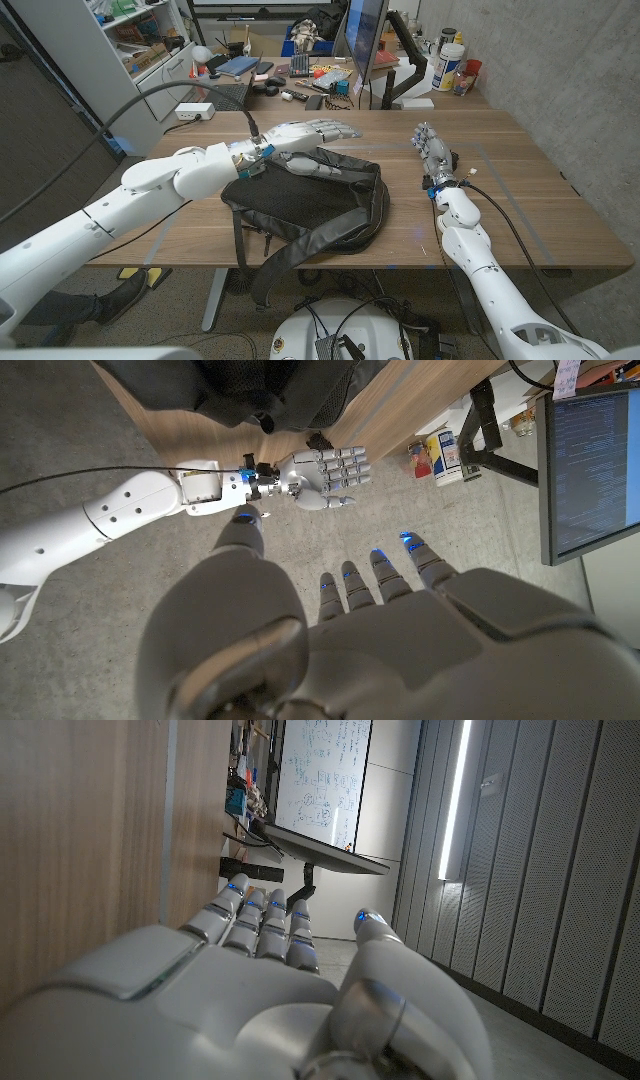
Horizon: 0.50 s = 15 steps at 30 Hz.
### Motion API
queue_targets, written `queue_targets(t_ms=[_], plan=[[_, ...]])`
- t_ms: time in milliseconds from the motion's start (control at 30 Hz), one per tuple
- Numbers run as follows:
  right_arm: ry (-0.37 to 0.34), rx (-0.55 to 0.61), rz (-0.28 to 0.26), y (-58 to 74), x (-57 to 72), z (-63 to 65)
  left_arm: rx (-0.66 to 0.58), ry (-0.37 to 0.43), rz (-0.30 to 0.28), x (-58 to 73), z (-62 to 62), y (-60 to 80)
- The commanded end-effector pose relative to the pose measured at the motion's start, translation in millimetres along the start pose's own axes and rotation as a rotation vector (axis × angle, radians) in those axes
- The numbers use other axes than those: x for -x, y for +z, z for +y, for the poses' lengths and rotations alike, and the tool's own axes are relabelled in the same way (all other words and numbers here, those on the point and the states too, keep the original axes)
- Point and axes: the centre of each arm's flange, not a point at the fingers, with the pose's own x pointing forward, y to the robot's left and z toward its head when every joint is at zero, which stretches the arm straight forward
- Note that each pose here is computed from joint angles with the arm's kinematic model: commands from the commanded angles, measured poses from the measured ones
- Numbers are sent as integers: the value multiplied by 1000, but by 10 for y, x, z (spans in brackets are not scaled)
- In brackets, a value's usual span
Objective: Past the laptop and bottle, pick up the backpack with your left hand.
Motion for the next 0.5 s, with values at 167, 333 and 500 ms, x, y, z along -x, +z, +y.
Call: queue_targets(t_ms=[167,333,500], plan=[[-11,-20,-15,25,-20,5,-116,-116,-25,-174,100,33],[-9,-19,-20,51,-38,15,-171,-143,-33,-224,142,60],[-11,-21,-17,50,-44,6,-205,-174,-43,-242,148,91]])
